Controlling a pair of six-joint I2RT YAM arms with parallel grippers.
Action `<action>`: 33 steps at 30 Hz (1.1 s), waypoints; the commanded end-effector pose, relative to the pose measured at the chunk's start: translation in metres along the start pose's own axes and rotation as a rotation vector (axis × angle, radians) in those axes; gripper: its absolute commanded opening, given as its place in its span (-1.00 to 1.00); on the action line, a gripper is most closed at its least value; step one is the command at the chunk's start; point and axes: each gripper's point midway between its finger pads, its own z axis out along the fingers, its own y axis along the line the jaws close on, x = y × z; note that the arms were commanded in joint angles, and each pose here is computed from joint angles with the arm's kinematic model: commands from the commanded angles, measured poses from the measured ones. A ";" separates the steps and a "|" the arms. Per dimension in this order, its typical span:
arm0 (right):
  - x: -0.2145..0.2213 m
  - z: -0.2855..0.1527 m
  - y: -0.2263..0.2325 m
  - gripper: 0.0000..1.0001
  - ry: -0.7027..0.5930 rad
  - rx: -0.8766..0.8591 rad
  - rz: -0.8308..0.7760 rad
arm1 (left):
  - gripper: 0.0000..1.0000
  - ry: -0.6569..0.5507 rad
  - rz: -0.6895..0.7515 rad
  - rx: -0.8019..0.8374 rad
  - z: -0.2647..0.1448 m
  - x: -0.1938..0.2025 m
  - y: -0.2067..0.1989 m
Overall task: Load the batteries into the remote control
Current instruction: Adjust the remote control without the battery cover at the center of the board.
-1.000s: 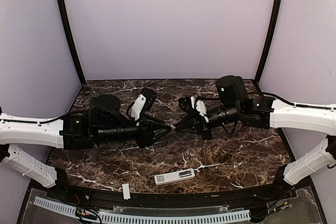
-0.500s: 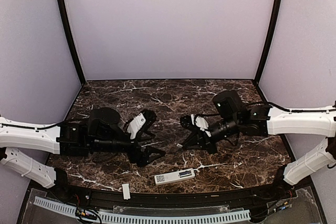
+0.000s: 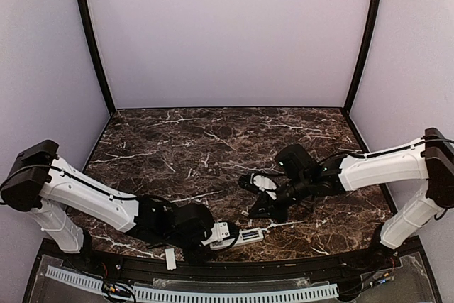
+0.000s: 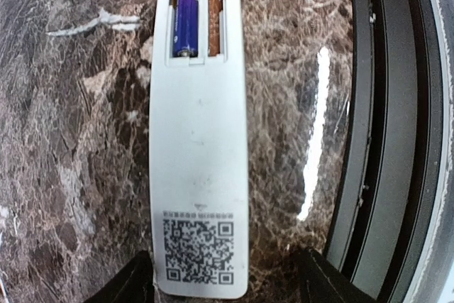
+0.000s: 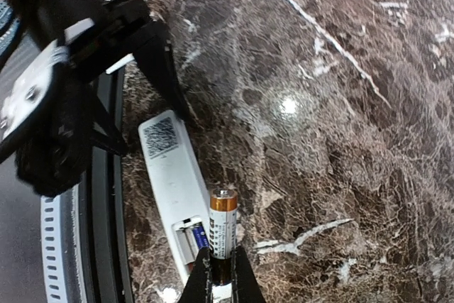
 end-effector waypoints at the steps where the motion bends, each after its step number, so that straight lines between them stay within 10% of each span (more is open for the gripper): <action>1: 0.001 0.020 -0.025 -1.00 0.043 0.084 0.090 | 0.36 0.038 0.065 -0.051 0.005 0.000 0.004; 23: 0.009 0.019 -0.020 -1.00 0.060 0.085 0.263 | 0.18 0.091 0.261 -0.356 0.013 -0.001 0.053; 33: 0.018 0.018 0.013 -1.00 0.098 0.041 0.368 | 0.31 -0.124 0.122 -0.336 -0.033 -0.044 0.052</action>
